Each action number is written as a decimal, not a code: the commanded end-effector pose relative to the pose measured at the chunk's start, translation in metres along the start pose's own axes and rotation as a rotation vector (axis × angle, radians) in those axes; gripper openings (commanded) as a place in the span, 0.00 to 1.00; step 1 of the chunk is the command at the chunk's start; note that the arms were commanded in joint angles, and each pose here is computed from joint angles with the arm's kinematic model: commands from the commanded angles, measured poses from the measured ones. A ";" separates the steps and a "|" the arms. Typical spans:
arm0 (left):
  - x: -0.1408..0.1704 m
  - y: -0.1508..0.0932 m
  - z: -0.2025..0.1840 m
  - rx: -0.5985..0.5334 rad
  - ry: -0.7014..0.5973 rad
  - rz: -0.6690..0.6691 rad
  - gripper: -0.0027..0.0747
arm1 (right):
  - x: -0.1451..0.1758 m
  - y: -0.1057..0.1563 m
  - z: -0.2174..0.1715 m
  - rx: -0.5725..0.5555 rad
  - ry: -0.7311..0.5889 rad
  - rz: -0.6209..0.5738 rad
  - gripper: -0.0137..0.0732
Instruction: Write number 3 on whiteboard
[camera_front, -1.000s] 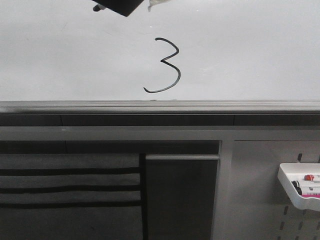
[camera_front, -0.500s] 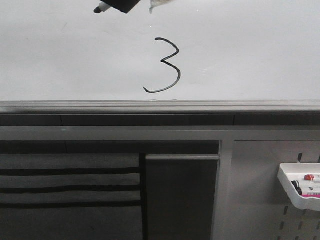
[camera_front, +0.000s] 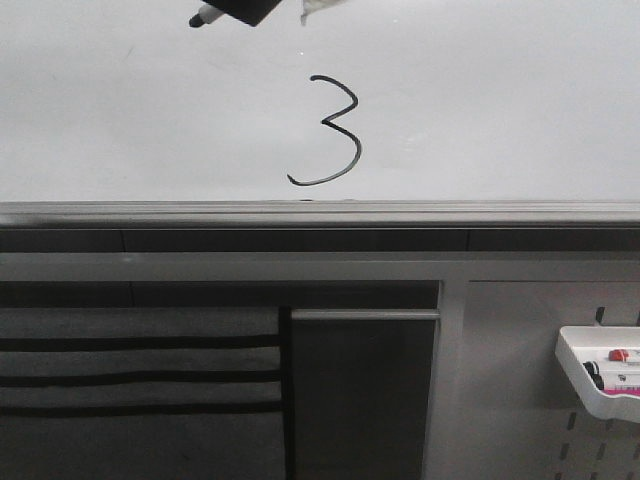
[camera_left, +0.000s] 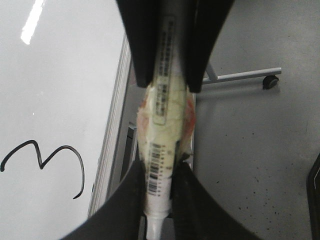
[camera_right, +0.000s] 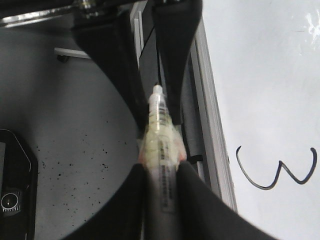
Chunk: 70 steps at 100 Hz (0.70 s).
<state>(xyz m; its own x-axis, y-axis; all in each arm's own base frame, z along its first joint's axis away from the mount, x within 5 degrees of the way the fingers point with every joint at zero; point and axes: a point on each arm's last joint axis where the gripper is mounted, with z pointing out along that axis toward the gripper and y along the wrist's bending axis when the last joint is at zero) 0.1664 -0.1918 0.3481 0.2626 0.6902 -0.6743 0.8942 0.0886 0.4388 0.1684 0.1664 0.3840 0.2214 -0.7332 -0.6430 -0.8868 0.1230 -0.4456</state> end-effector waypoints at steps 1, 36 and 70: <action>-0.009 0.017 -0.015 -0.121 -0.076 -0.095 0.01 | -0.009 -0.010 -0.021 0.106 -0.078 0.045 0.41; 0.070 0.085 -0.031 -0.479 0.034 -0.549 0.01 | 0.023 -0.025 -0.084 0.355 -0.029 0.256 0.51; 0.161 0.126 -0.004 -0.657 0.050 -1.052 0.01 | 0.032 -0.018 -0.085 0.276 0.041 0.313 0.51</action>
<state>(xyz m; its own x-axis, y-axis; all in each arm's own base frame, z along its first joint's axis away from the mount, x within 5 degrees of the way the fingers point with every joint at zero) 0.3102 -0.0730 0.2831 -0.5427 0.2271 -0.8086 0.4067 0.9134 -0.0165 0.1596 0.0843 0.4111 -0.0887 -0.6984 -0.7102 -0.7903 0.4834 -0.3766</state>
